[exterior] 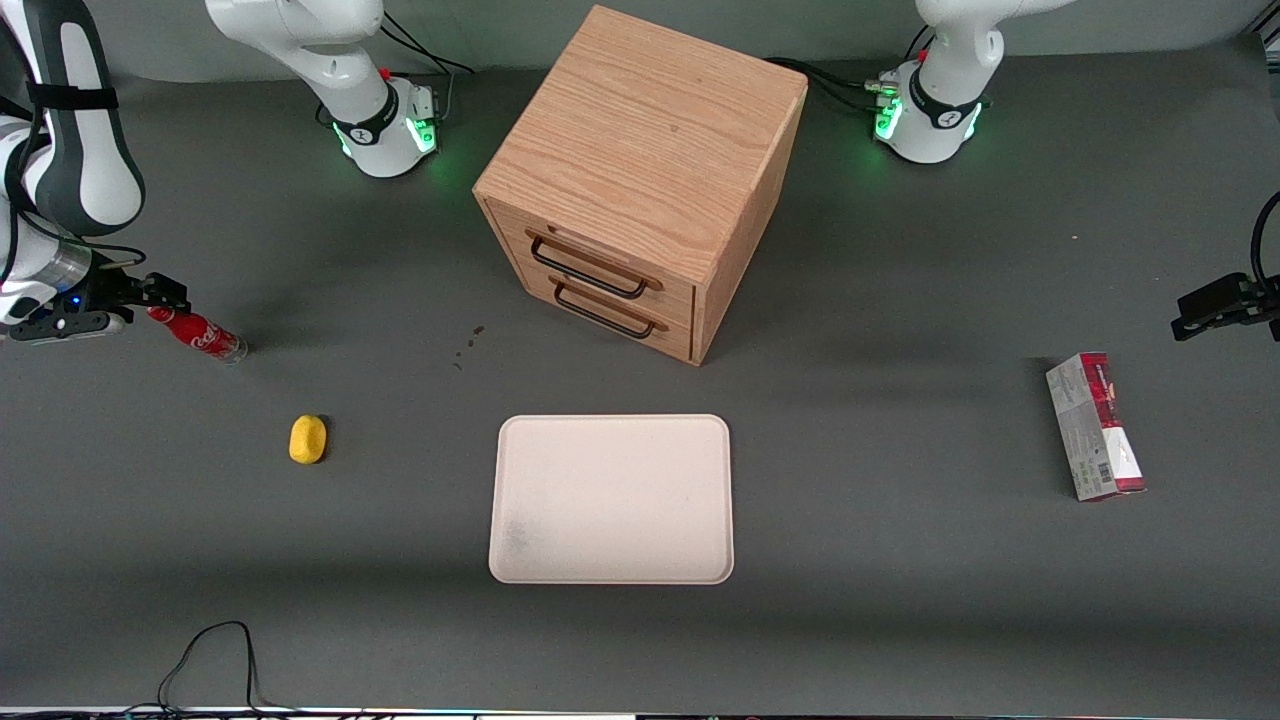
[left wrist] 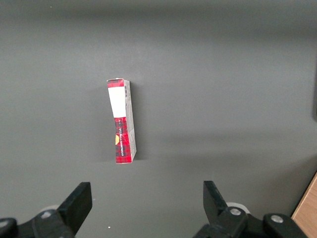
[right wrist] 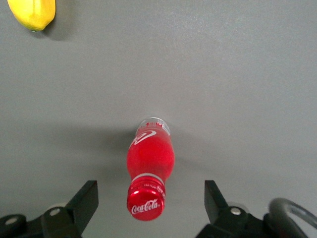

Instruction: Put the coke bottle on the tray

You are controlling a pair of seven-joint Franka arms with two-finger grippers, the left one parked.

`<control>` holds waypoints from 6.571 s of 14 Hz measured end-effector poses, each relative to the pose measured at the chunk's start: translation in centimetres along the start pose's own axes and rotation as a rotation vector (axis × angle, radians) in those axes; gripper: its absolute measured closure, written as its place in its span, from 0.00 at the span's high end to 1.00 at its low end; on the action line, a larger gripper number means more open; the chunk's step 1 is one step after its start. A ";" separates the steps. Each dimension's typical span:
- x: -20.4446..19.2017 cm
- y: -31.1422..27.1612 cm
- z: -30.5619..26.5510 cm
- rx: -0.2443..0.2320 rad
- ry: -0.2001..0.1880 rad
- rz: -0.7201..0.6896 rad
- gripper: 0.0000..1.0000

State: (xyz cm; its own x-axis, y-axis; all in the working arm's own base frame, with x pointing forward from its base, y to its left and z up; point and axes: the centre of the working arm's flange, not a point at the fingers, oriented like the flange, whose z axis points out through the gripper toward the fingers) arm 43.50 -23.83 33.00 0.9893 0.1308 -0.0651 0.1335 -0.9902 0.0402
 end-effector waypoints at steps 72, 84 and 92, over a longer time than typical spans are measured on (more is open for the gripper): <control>34.9 -48.3 -9.4 0.005 0.092 -0.227 0.99; 20.4 -30.7 -29.8 -0.051 -0.033 0.010 1.00; 14.0 -19.3 -29.0 -0.011 0.008 0.114 1.00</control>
State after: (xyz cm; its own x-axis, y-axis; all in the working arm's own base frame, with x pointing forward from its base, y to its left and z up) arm 56.53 -1.53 60.21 0.9985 0.0175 -0.0515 0.0204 -0.9981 0.0582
